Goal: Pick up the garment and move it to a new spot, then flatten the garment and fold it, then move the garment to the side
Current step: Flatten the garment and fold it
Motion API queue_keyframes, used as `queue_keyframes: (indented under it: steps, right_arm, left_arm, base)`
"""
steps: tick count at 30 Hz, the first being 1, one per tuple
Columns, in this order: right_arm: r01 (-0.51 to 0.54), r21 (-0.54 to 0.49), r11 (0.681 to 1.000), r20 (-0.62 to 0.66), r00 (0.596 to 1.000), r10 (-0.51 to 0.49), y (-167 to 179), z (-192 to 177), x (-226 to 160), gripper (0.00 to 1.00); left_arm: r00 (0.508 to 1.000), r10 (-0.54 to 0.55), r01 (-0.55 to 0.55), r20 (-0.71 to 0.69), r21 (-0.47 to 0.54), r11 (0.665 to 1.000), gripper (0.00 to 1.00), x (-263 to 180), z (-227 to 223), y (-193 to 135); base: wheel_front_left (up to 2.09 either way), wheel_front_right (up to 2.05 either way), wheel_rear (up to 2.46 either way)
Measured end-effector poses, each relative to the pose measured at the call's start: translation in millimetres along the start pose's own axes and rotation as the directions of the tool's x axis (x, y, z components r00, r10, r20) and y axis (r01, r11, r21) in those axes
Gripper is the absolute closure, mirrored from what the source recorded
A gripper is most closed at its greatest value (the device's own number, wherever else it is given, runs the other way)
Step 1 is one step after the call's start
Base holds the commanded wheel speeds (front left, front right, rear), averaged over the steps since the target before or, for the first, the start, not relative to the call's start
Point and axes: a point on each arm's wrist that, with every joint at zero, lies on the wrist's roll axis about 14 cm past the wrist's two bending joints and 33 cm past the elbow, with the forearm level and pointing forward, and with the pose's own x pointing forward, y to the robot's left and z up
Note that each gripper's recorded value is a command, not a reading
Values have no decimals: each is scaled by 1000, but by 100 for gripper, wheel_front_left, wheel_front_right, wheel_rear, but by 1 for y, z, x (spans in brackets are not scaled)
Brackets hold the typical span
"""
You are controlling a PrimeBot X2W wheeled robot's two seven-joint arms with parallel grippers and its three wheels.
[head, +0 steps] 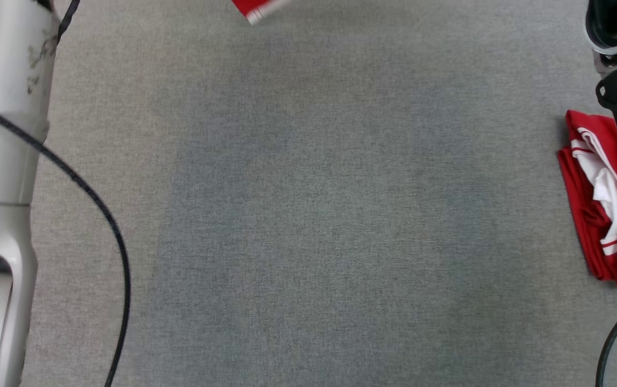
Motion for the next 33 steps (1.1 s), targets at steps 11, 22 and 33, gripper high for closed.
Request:
queue_keyframes:
  steps: [11, 22, 33]
  right_arm:
    - [57, 56, 997, -374, 927, -32, -14, -159, -53, 100]
    - [160, 177, 971, -551, 833, -36, -5, -208, -178, 100]
    - [326, 191, 926, -552, 816, -174, -2, -179, -281, 100]
  left_arm:
    - [966, 14, -48, -260, -128, 991, 100, -58, -134, 0]
    - [915, 138, -226, -378, -199, 954, 100, -188, -177, 4]
    - [834, 137, -289, -534, -212, 934, 100, -307, -161, -18]
  base:
    - [0, 0, 0]
    - [0, 0, 0]
    - [0, 0, 0]
